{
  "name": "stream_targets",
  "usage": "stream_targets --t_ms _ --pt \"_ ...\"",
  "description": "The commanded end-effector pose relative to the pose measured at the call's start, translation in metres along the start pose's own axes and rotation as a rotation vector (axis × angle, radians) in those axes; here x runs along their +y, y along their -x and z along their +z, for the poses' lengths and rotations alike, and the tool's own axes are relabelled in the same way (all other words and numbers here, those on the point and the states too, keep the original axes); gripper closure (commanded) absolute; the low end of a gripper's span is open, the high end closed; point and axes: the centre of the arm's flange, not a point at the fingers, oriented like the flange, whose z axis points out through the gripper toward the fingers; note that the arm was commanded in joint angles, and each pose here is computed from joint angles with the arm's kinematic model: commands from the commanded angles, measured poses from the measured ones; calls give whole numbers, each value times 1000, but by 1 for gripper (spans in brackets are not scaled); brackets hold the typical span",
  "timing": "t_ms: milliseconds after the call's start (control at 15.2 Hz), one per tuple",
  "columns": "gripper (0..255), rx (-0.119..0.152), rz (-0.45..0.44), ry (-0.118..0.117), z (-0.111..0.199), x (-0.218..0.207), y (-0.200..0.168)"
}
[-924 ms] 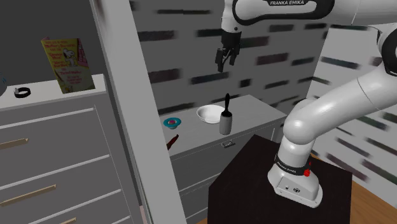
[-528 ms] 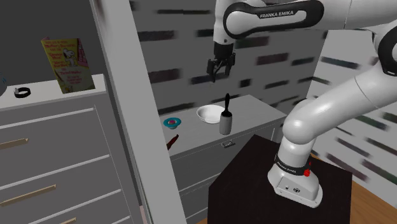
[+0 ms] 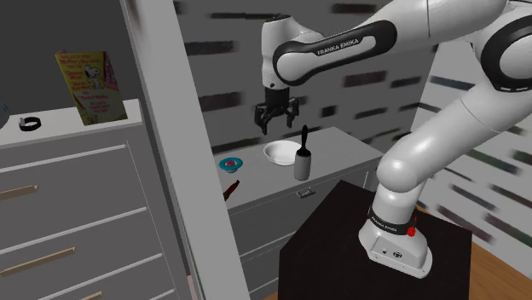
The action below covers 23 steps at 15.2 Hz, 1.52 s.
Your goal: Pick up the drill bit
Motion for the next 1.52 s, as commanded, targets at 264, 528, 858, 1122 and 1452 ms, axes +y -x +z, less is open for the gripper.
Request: stream_targets --t_ms 264,528,858,1122,1452 --pt "0 -43 234 15 59 -55 -6" --pt "0 -71 385 24 98 -91 -18" --pt "0 -107 574 37 148 -132 -38" --pt "0 -135 726 46 188 -161 -58" --pt "0 -153 822 53 225 -179 -71"
